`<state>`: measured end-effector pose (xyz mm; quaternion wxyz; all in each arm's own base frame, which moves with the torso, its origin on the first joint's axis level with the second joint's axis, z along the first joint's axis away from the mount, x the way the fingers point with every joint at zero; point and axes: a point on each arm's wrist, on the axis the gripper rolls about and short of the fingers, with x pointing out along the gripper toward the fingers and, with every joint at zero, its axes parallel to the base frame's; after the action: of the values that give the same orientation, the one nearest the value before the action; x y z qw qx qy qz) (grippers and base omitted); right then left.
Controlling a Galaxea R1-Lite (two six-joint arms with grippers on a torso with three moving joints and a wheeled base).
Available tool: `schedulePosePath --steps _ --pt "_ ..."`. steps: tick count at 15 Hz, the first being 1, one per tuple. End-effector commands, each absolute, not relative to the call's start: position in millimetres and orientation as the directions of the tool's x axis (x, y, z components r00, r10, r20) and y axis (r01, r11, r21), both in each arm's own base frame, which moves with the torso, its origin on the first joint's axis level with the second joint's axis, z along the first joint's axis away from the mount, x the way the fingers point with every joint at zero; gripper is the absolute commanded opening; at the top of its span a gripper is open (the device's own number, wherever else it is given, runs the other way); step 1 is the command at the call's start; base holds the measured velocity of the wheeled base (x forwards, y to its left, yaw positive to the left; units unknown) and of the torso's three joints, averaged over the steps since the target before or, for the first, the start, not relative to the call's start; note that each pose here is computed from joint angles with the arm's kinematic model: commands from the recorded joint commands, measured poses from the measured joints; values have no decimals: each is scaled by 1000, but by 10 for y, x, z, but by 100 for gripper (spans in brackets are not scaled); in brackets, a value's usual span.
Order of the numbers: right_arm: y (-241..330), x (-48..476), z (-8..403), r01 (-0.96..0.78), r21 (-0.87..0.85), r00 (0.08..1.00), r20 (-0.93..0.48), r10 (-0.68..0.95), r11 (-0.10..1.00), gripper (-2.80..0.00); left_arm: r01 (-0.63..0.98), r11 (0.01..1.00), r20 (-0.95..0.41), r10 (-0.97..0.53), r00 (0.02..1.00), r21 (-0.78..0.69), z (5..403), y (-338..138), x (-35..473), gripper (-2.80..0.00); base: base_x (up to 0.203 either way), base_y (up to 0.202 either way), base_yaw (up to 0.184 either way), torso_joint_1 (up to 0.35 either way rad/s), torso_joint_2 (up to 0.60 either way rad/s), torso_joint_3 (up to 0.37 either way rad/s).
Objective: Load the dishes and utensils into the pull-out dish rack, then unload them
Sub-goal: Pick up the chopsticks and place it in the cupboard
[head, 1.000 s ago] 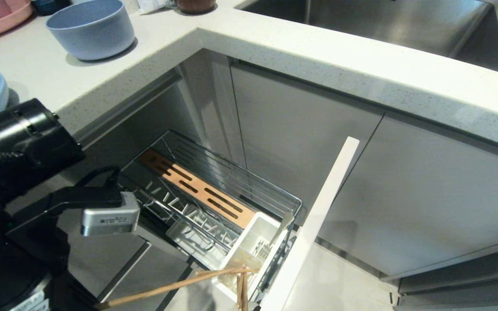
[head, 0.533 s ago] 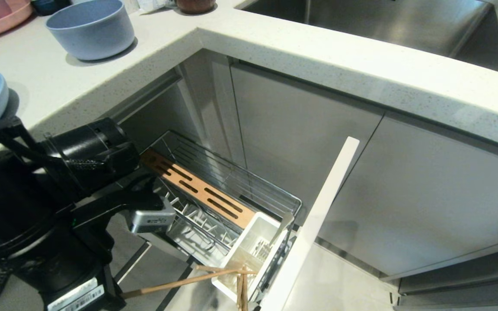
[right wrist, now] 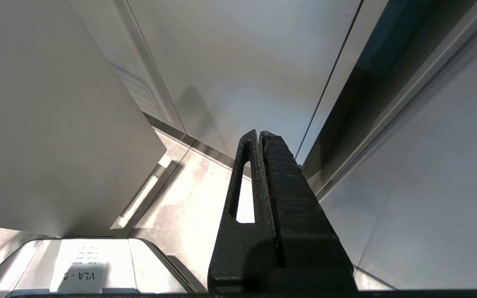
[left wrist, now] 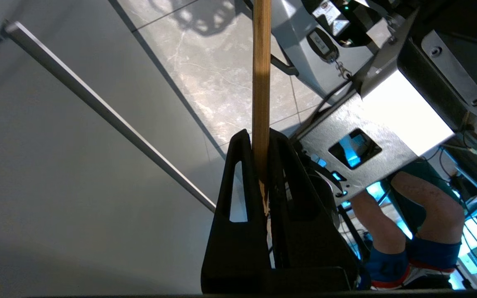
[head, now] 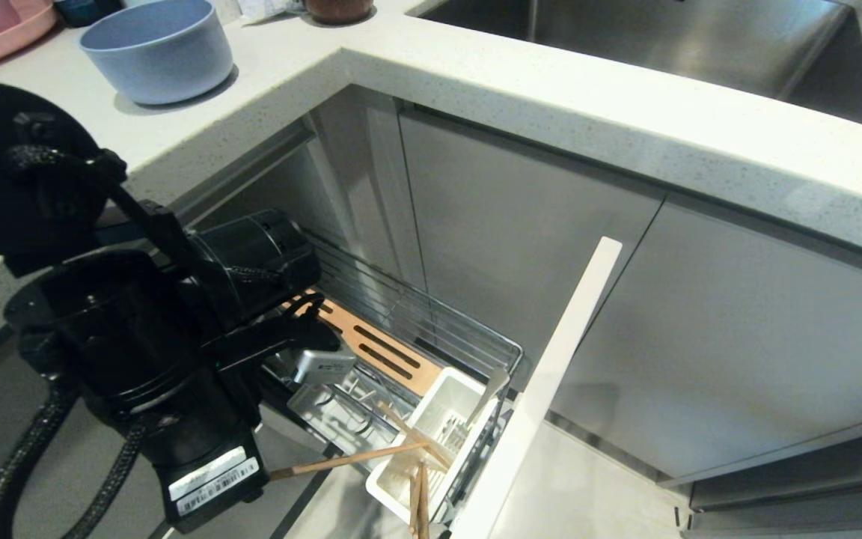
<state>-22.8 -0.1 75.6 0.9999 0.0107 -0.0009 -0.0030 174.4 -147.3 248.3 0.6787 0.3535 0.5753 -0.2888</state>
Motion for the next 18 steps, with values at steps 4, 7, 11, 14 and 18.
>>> schedulePosePath --steps 4,7,11,14,18 --pt "-1 -230 751 6 21 1000 5 -6 1000 -280 816 557 -987 57 148 154 2354 -1707 1919 -280 0 0 0 0 0 0" --pt "-1 -229 751 6 21 1000 3 -6 1000 -280 817 548 -983 72 166 178 2341 -1777 1966 -280 0 0 0 0 0 0" --pt "-1 -230 751 6 21 1000 4 -6 1000 -280 822 542 -984 83 157 177 2277 -1875 2043 -280 0 0 0 0 0 0" --pt "-1 -229 751 6 21 1000 3 -6 1000 -280 821 540 -983 95 160 186 2245 -1922 2090 -280 0 0 0 0 0 0" --pt "-1 -229 751 6 22 1000 3 -6 1000 -280 822 536 -982 104 160 191 2198 -2000 2144 -280 0 0 0 0 0 0"
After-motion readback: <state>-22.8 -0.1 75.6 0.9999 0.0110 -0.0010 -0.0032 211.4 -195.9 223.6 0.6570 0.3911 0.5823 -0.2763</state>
